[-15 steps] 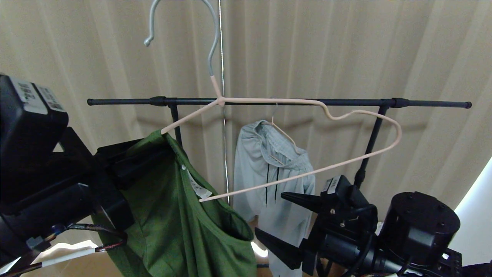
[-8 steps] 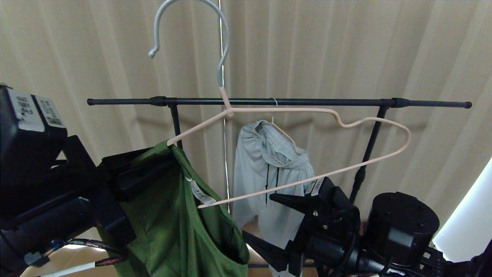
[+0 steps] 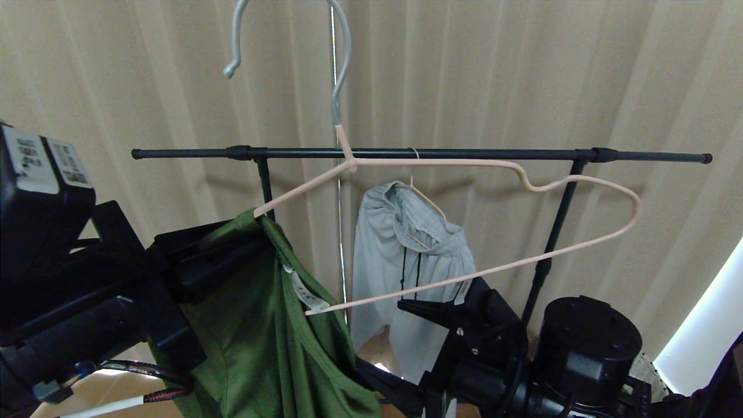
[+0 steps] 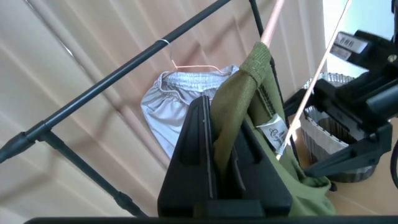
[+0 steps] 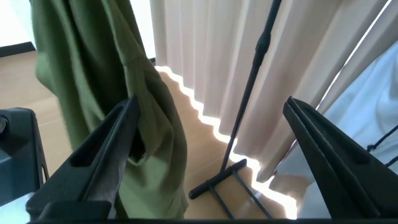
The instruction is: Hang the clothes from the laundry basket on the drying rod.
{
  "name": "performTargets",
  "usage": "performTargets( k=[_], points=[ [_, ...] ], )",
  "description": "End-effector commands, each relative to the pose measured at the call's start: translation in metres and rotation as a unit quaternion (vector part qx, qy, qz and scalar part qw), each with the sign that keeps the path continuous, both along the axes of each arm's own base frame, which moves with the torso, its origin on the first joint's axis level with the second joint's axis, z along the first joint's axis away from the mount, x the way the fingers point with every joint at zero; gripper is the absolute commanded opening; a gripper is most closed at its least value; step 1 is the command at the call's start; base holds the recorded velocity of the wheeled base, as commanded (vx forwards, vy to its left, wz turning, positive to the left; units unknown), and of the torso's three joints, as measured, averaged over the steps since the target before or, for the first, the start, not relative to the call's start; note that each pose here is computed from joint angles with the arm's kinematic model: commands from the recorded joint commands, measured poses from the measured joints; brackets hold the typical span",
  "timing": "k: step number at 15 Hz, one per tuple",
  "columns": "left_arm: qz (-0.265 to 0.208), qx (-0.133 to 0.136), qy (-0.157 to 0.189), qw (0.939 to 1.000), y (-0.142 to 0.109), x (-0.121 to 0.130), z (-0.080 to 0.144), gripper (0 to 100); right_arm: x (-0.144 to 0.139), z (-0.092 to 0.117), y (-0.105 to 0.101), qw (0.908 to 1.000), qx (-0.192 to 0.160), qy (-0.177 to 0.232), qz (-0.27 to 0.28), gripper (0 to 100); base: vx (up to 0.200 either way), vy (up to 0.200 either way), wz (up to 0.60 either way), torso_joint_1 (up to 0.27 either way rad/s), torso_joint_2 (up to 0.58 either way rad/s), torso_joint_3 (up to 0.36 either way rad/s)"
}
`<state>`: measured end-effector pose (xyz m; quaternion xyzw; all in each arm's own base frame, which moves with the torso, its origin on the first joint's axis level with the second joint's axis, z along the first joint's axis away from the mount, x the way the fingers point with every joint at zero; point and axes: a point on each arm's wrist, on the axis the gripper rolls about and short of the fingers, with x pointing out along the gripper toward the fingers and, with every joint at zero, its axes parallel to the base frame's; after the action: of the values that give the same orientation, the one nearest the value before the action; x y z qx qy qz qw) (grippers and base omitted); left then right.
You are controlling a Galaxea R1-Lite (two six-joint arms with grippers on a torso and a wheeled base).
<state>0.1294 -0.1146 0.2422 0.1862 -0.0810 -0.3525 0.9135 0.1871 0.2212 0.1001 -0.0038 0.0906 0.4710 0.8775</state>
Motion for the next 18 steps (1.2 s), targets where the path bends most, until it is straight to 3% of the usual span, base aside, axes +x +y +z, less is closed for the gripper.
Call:
performTargets(
  k=[1,9,11,18],
  points=[
    [0.0,-0.001,-0.001,1.0,0.0,0.0,0.001,0,-0.001,-0.003,-0.001,1.0,-0.004,0.004,0.0,100,0.0,0.0,0.0,0.0,0.0,0.0],
    [0.01,0.007,0.014,0.9998,-0.005,0.009,-0.004,0,-0.01,-0.002,0.006,0.9999,-0.004,0.003,0.016,100,0.0,0.0,0.0,0.0,0.0,0.0],
    [0.036,-0.009,0.035,0.9987,0.001,0.018,-0.006,0,-0.011,-0.002,0.008,0.9999,-0.004,0.001,0.014,100,0.0,0.0,0.0,0.0,0.0,0.0],
    [-0.008,-0.019,0.03,0.9993,-0.001,-0.003,-0.005,0,-0.002,-0.01,0.008,0.9999,-0.011,0.007,0.002,100,0.0,0.0,0.0,0.0,0.0,0.0]
  ],
)
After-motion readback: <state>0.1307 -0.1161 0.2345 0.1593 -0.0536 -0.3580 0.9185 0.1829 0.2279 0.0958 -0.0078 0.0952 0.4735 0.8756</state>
